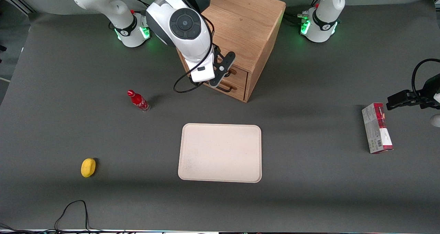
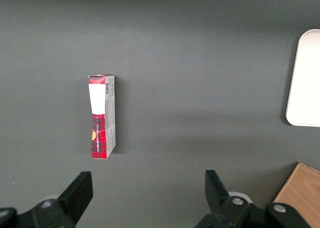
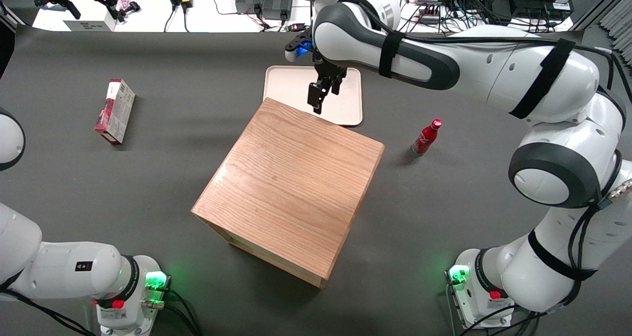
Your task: Open upper drawer
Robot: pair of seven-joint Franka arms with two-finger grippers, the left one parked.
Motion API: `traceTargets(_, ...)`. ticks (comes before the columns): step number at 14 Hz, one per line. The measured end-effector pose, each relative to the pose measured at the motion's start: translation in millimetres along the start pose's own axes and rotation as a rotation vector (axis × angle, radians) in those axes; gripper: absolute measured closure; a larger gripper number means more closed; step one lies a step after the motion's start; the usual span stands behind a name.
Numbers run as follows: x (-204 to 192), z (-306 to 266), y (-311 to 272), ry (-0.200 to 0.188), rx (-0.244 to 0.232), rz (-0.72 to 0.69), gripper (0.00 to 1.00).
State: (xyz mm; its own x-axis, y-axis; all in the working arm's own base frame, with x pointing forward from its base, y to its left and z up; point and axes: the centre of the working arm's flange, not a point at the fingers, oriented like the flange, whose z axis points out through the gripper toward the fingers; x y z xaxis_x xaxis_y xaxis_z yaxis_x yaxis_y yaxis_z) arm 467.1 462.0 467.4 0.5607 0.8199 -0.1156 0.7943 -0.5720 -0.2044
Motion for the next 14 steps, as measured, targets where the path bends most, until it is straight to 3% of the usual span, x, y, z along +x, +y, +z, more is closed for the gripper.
traceTargets(8,1,25,13,-0.046,0.018,-0.03,0.0)
traceTargets(14,11,41,8,-0.038,0.023,-0.047,0.0)
